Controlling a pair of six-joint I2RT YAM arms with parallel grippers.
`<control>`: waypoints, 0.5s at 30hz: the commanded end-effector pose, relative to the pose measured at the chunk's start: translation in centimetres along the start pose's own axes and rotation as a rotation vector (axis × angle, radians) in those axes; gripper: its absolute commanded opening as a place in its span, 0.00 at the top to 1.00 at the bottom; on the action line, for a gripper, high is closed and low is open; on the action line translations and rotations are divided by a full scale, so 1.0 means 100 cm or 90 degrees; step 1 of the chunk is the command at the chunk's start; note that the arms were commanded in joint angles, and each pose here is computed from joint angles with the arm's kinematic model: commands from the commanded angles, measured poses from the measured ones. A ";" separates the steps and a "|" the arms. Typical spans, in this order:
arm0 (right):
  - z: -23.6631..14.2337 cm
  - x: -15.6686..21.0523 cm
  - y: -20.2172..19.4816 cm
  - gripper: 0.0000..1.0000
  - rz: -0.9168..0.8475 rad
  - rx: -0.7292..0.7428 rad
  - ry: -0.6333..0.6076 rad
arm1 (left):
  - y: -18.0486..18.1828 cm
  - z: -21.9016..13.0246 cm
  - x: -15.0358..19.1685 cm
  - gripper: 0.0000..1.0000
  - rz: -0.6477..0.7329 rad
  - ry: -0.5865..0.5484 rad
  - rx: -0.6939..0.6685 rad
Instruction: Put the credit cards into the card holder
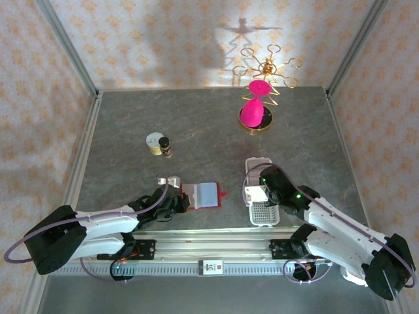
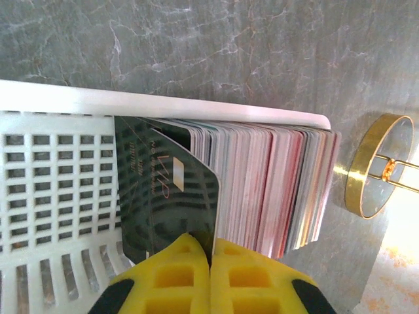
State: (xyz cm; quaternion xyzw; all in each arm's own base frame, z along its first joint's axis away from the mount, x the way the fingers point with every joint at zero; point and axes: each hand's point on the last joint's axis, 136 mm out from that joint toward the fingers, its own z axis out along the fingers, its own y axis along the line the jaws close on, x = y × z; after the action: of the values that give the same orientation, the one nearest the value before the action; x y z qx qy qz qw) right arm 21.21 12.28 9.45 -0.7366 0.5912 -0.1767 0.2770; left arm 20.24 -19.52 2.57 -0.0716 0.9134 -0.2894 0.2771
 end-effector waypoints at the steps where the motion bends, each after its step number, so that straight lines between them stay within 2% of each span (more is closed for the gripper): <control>1: -0.022 -0.004 -0.020 1.00 0.036 0.025 -0.019 | -0.001 -0.003 0.001 0.95 -0.001 -0.002 0.006; 6: -0.056 -0.026 -0.023 1.00 0.123 -0.021 -0.105 | -0.005 -0.008 -0.006 0.82 0.000 -0.013 0.005; 11: -0.103 -0.068 -0.058 1.00 0.258 -0.020 -0.268 | -0.004 -0.015 -0.016 0.68 0.017 -0.029 -0.024; 13: -0.120 -0.085 -0.087 1.00 0.355 0.016 -0.351 | -0.005 -0.020 -0.020 0.62 0.024 -0.035 -0.033; 15: -0.133 -0.092 -0.119 1.00 0.505 0.057 -0.424 | -0.003 -0.023 -0.025 0.57 0.027 -0.045 -0.048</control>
State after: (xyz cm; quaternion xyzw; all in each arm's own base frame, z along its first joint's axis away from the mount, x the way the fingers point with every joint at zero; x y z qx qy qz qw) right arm 19.72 18.26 23.51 -0.5843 0.6651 0.0433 0.4630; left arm 20.71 -18.92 4.96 -0.0715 0.9087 -0.2805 0.3010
